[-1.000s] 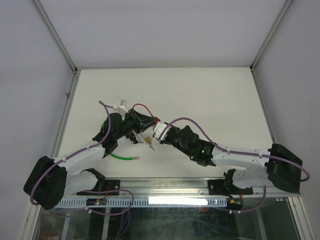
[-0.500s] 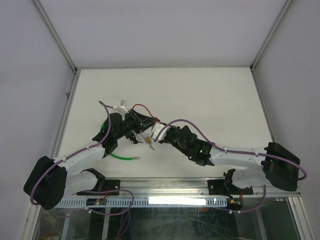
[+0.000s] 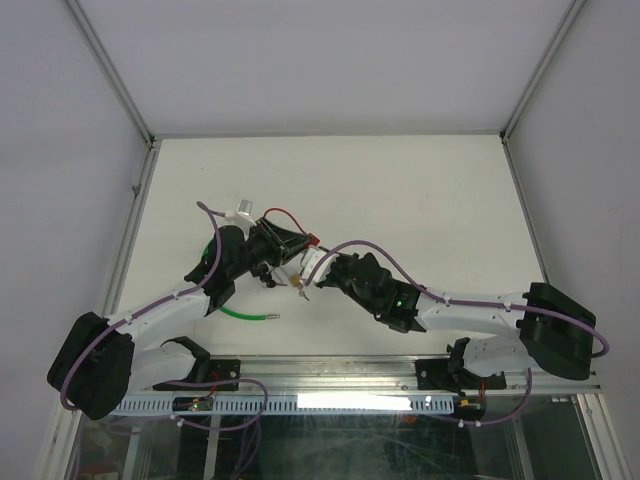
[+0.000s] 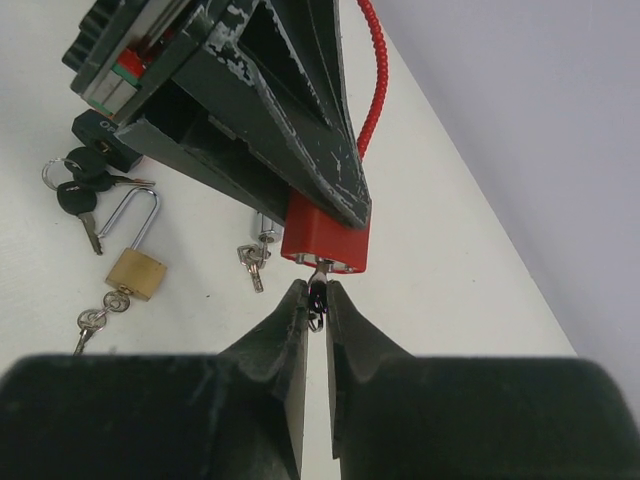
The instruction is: Unlock with the key
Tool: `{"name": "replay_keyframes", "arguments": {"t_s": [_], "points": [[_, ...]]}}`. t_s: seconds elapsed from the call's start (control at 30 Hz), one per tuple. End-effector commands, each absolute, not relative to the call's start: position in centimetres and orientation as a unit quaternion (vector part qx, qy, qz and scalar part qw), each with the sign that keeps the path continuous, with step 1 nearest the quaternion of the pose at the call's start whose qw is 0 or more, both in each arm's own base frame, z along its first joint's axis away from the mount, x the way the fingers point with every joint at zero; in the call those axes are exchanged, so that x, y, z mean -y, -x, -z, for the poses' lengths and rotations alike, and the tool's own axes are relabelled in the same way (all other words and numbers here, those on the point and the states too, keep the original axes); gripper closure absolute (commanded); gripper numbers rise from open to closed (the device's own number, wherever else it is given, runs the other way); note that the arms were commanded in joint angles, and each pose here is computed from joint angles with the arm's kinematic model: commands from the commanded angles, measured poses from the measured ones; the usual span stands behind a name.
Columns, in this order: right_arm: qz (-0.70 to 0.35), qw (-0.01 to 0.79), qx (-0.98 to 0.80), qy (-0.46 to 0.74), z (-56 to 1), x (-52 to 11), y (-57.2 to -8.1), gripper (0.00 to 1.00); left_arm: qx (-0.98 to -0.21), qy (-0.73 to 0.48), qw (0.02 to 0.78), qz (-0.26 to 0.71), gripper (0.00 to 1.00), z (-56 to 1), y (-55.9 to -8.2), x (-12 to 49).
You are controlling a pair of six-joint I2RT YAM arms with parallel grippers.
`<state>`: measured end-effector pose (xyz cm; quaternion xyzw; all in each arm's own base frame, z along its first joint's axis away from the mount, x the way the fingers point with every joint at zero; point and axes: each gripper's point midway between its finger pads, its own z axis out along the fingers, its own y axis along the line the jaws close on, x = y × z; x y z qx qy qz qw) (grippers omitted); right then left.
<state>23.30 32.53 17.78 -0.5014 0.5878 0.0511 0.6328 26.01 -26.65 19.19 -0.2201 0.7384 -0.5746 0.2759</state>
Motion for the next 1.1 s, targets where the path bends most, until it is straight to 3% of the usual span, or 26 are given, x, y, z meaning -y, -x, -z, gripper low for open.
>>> {"name": "replay_keyframes", "arguments": {"t_s": [0.0, 0.17, 0.53, 0.73, 1.07], "points": [[-0.053, 0.666, -0.577, 0.469, -19.6, -32.9, -23.9, 1.00, -0.702, 0.179, 0.282, 0.629, 1.00, -23.9, -25.3, 27.7], [-0.047, 0.701, -0.543, 0.460, -22.0, -33.9, -24.2, 1.00, -0.713, 0.179, 0.250, 0.631, 1.00, -23.1, -24.6, 28.6], [0.109, 0.754, -0.421, 0.493, -26.2, -37.4, -25.0, 1.00, -0.766, 0.172, 0.166, 0.596, 1.00, -19.8, -22.9, 31.2], [0.131, 0.767, -0.393, 0.491, -27.5, -38.3, -25.1, 1.00, -0.767, 0.149, 0.130, 0.610, 1.00, -19.9, -21.6, 32.4], [0.084, 0.730, -0.477, 0.483, -24.8, -36.3, -25.0, 0.97, -0.736, 0.164, 0.206, 0.624, 1.00, -21.4, -24.5, 29.5]]}}
